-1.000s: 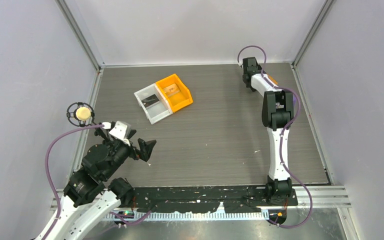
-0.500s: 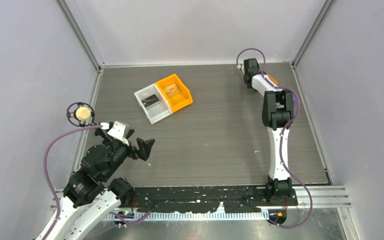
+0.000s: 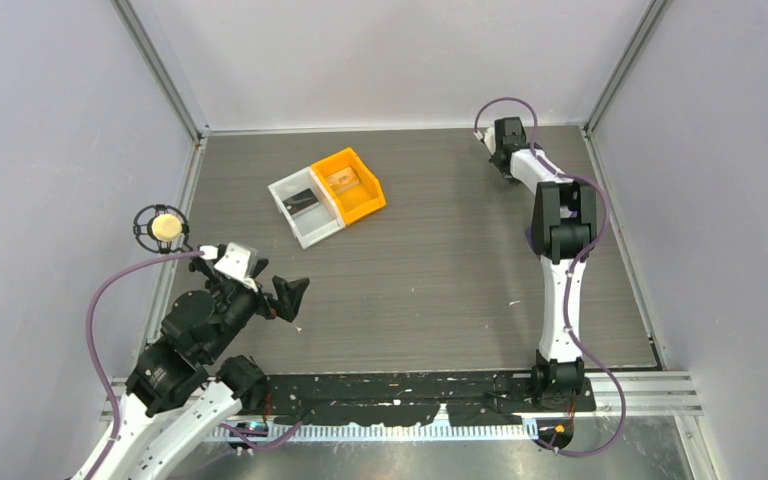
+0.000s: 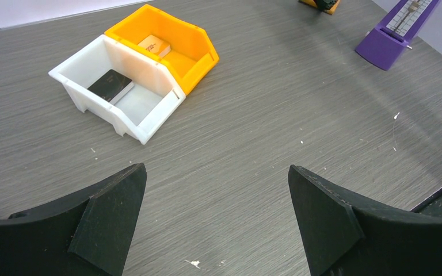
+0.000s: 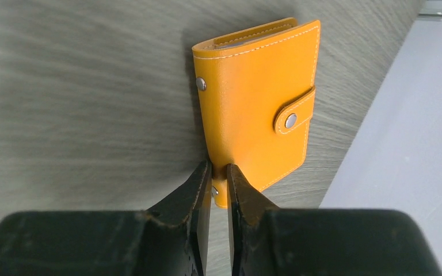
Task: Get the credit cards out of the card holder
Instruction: Move the card holder to the center of the board.
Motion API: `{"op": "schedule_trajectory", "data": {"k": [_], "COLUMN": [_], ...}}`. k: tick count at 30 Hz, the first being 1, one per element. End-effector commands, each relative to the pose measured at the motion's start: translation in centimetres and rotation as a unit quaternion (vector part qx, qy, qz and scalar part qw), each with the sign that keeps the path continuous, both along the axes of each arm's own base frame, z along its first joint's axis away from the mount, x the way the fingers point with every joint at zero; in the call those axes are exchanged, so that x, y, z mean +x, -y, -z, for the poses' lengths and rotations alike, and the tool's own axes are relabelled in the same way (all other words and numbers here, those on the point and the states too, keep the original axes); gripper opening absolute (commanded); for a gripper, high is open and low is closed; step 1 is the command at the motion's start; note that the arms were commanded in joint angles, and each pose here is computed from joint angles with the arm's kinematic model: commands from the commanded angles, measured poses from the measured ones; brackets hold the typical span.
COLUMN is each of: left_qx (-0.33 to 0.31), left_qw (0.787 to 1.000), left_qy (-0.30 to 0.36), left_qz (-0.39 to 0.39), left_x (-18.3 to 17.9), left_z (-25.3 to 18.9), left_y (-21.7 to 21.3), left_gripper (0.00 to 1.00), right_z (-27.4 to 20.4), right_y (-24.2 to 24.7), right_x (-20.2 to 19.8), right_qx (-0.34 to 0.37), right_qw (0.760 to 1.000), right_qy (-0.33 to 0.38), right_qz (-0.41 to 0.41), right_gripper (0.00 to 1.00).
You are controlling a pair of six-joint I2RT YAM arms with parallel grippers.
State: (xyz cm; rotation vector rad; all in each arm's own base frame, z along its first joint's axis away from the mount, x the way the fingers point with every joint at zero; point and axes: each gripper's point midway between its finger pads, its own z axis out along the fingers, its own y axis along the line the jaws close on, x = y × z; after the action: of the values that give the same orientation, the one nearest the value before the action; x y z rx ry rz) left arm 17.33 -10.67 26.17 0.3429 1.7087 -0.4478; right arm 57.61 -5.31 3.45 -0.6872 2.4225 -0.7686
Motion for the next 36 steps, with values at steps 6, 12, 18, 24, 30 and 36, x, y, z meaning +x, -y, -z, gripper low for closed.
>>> {"op": "schedule_trajectory", "data": {"k": [6, 12, 18, 24, 30, 36], "left_qx": [-0.008, -0.015, -0.02, -0.024, -0.024, -0.019], "left_qw": [1.0, 1.0, 0.999, 0.999, 0.999, 1.0], "left_qy": [0.021, 0.022, 0.02, 0.023, 0.02, 0.014], "left_qz": [0.005, 0.016, 0.021, 0.024, 0.023, 0.02], "left_x": [-0.2, -0.5, -0.9, -1.0, -1.2, -1.1], "left_z": [-1.0, -1.2, -1.1, -1.2, -1.0, -0.9], "left_y": [0.0, 0.3, 0.3, 0.3, 0.2, 0.2], "left_gripper": [0.98, 0.98, 0.98, 0.98, 0.97, 0.97], "right_z": [-3.2, -2.6, -1.6, -1.7, -2.1, -5.2], "right_y": [-10.8, -17.1, -19.9, -23.3, -28.5, -29.6], "right_x": [-4.4, -10.4, -17.7, -26.3, -34.0, -35.1], "right_qx": [0.1, 0.16, 0.212, 0.275, 0.33, 0.379], "right_qw": [0.99, 0.982, 0.972, 0.953, 0.934, 0.918], "right_qy": [-0.027, -0.075, -0.103, -0.115, -0.137, -0.111], "right_qz": [-0.092, -0.065, 0.021, 0.05, 0.022, 0.012], "right_gripper": [0.05, 0.05, 0.05, 0.05, 0.05, 0.29]}}
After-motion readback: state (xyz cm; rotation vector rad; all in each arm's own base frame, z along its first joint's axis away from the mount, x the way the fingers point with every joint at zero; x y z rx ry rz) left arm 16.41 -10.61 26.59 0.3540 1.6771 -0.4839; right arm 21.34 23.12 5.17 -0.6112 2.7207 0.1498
